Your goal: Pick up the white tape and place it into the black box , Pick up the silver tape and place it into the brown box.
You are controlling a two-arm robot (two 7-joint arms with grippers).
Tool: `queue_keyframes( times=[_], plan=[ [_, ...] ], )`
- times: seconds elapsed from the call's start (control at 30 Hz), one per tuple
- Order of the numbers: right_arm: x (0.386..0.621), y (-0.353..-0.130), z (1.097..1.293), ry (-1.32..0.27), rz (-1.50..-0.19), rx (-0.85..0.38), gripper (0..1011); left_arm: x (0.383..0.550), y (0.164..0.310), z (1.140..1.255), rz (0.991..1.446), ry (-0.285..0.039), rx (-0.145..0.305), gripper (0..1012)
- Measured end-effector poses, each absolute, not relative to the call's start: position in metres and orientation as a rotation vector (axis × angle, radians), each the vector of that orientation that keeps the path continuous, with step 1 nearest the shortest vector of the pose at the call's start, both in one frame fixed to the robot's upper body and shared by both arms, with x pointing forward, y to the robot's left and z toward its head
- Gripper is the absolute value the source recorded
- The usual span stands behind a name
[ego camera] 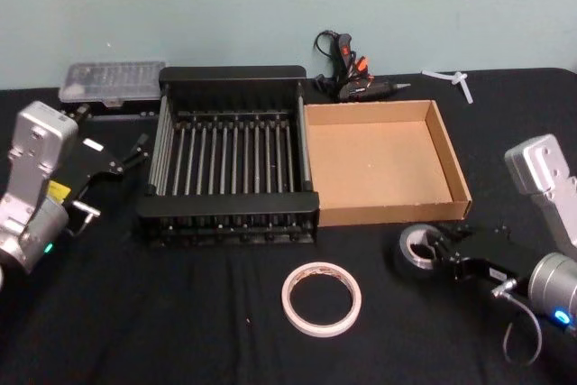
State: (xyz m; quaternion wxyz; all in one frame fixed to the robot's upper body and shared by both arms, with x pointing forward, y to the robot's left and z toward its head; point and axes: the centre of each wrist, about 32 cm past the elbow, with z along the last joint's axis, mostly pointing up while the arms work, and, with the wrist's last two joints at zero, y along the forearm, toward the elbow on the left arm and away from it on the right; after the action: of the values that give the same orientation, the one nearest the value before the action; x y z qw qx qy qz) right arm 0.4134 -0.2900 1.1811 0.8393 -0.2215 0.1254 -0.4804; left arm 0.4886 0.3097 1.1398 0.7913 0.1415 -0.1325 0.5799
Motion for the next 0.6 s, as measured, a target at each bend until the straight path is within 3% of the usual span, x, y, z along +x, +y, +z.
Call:
queue_keyframes(
  times=[0.6],
  plan=[
    [0.439, -0.293, 1.213, 0.08, -1.048, -0.38, 158, 0.489, 0.31, 1.14, 1.248, -0.285, 0.304, 1001]
  ],
)
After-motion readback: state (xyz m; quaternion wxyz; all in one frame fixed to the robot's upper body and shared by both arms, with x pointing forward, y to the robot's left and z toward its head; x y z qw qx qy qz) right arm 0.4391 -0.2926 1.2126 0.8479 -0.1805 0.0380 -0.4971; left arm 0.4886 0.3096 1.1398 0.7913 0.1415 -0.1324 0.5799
